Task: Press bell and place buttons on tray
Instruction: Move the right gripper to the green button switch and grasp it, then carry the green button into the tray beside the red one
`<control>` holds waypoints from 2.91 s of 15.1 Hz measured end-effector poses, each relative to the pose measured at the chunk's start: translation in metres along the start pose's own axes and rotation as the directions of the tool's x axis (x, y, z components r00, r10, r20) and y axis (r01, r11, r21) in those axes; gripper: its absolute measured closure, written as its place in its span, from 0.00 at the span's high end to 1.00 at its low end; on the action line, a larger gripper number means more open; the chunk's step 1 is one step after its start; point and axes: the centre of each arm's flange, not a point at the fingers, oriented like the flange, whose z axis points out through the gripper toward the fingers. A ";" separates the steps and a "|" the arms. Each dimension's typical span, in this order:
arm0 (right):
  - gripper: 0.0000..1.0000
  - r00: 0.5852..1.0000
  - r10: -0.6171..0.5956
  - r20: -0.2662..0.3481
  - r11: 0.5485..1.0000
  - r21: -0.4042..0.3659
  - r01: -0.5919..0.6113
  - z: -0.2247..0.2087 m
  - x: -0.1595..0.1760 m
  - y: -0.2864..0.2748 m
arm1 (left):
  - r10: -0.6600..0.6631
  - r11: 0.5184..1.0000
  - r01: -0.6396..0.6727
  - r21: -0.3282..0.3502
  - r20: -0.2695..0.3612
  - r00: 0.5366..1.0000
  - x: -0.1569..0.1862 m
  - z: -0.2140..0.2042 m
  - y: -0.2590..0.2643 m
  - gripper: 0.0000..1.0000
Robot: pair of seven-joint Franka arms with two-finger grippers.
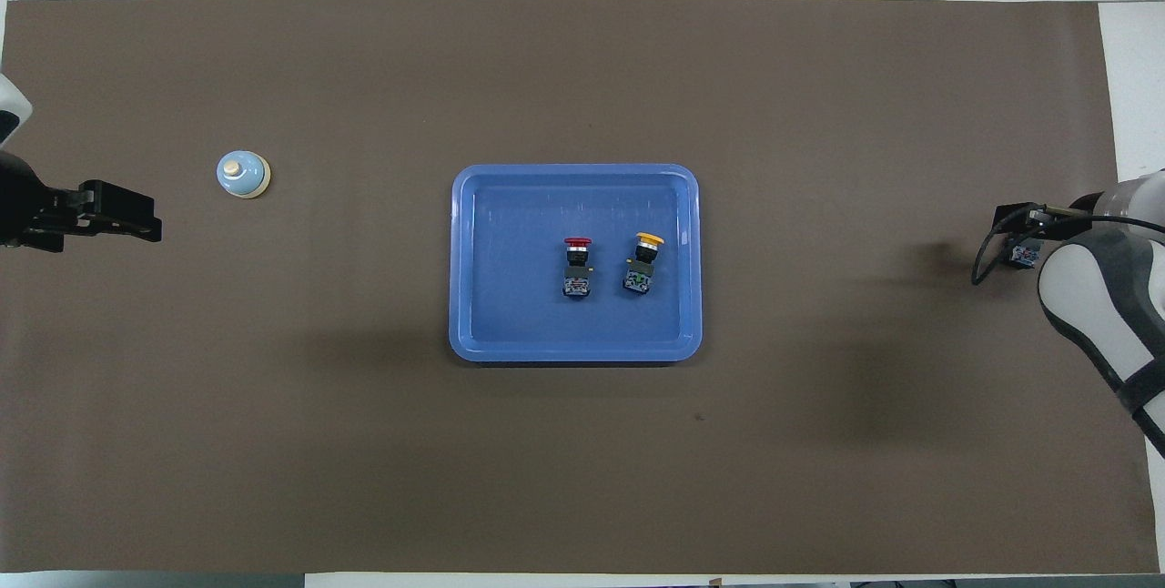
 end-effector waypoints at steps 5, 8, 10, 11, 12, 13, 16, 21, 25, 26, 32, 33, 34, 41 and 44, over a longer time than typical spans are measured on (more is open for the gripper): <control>1.00 0.999 0.050 0.019 0.999 -0.005 -0.050 0.020 -0.006 0.029 | 0.000 1.000 0.000 0.000 0.000 1.000 0.000 0.000 0.000 1.00; 1.00 0.998 0.058 0.024 0.998 -0.005 -0.058 0.034 -0.013 0.033 | 0.000 1.000 0.000 0.000 0.000 1.000 0.000 0.000 0.000 1.00; 1.00 0.998 0.056 0.033 0.998 -0.004 -0.056 0.040 -0.018 0.032 | 0.000 1.000 0.000 0.000 0.000 1.000 0.000 0.000 0.000 1.00; 0.90 0.998 0.055 0.036 0.998 -0.003 -0.055 0.041 -0.019 0.031 | 0.000 1.000 0.000 0.000 0.000 1.000 0.000 0.000 0.000 1.00; 0.79 0.998 0.054 0.037 0.999 -0.003 -0.054 0.041 -0.019 0.031 | 0.000 1.000 0.000 0.000 0.000 1.000 0.000 0.000 0.000 1.00; 0.68 0.998 0.053 0.039 0.999 -0.003 -0.053 0.042 -0.019 0.030 | 0.000 1.000 0.000 0.000 0.000 1.000 0.000 0.000 0.000 1.00; 0.41 0.998 0.035 0.044 0.999 -0.002 -0.035 0.042 -0.020 0.029 | 0.000 1.000 0.000 0.000 0.000 1.000 0.000 0.000 0.000 1.00; 0.41 0.996 -0.033 0.083 0.999 0.006 0.033 0.022 -0.012 -0.004 | 0.000 1.000 0.000 0.000 0.000 1.000 0.000 0.000 0.000 1.00; 0.41 0.985 -0.128 0.119 0.992 0.011 0.127 -0.052 0.008 -0.098 | 0.000 1.000 0.000 0.000 0.000 1.000 0.000 0.000 0.000 1.00; 0.41 0.983 -0.130 0.131 0.991 0.008 0.130 -0.072 0.010 -0.129 | 0.000 1.000 0.000 0.000 0.000 1.000 0.000 0.000 0.000 1.00; 0.41 0.971 -0.203 0.126 0.979 0.027 0.201 -0.139 -0.050 -0.340 | 0.000 1.000 0.000 0.000 0.000 1.000 0.000 0.000 0.000 1.00; 0.41 0.967 -0.221 0.128 0.975 0.037 0.218 -0.142 -0.067 -0.367 | 0.000 1.000 0.000 0.000 0.000 1.000 0.000 0.000 0.000 1.00; 0.41 0.964 -0.235 0.127 0.972 0.044 0.231 -0.144 -0.083 -0.392 | 0.000 1.000 0.000 0.000 0.000 1.000 0.000 0.000 0.000 1.00; 0.41 0.975 -0.179 0.131 0.983 0.053 0.173 -0.121 -0.169 -0.546 | 0.000 1.000 0.000 0.000 0.000 1.000 0.000 0.000 0.000 1.00; 0.41 0.983 -0.158 0.098 0.985 0.085 0.150 -0.076 -0.186 -0.590 | 0.000 1.000 0.000 0.000 0.000 1.000 0.000 0.000 0.000 1.00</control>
